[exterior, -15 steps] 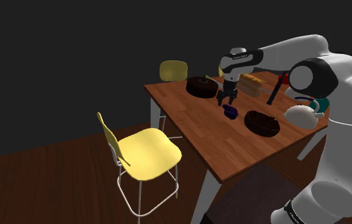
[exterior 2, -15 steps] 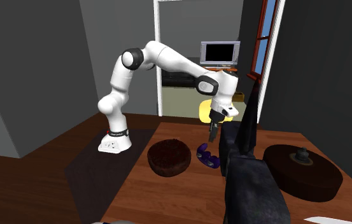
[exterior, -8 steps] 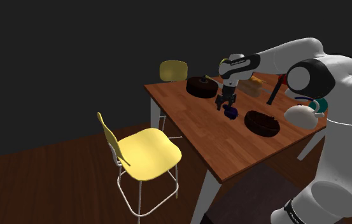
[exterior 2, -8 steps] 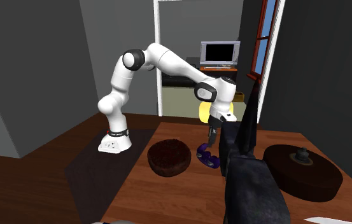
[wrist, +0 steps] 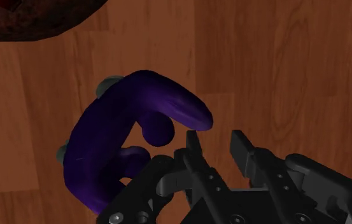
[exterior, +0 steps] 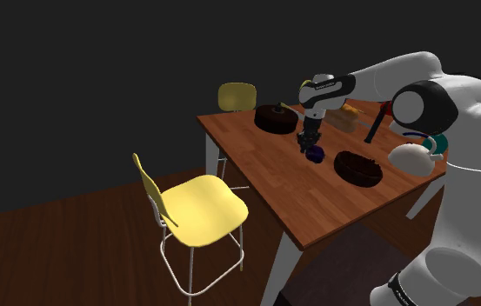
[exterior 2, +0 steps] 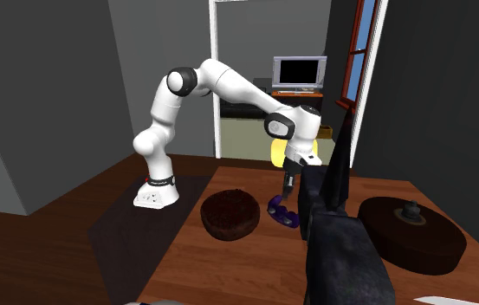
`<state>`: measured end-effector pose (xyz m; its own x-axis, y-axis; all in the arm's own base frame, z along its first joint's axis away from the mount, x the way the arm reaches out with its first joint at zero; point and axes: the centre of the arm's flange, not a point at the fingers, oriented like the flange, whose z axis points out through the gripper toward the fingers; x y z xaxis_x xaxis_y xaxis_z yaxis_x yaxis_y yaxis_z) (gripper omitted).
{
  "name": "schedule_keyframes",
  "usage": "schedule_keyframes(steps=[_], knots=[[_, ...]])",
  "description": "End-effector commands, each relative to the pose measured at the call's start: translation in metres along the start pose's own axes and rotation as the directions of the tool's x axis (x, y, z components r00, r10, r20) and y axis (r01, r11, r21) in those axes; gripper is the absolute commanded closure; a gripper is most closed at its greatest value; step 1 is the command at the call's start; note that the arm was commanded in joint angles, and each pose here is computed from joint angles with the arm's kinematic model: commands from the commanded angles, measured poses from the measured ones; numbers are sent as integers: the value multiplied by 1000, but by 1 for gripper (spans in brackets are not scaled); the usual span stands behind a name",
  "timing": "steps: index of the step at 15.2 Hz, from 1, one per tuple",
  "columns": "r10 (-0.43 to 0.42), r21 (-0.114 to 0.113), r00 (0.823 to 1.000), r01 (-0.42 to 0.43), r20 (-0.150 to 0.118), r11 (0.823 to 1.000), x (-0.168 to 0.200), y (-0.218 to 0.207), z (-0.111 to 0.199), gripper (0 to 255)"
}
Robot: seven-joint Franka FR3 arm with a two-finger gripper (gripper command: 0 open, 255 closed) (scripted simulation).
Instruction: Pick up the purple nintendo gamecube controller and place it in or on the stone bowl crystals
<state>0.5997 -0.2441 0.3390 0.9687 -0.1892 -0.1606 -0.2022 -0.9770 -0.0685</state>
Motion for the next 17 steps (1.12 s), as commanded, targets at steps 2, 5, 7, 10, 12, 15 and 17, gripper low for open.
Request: schedule_keyframes(steps=[2,5,7,10,12,15,17], knots=[[0,0,1000,0,0,1000,0,0,0,255],[0,0,1000,0,0,1000,0,0,0,255],[0,0,1000,0,0,1000,0,0,0,255],[-19,-6,1000,19,-14,1000,2,11,-2,0],[-58,-19,997,57,-42,998,6,34,-7,0],[-116,-41,990,113,-82,993,13,68,-15,0],[-155,-57,982,150,-108,987,18,90,-21,0]])
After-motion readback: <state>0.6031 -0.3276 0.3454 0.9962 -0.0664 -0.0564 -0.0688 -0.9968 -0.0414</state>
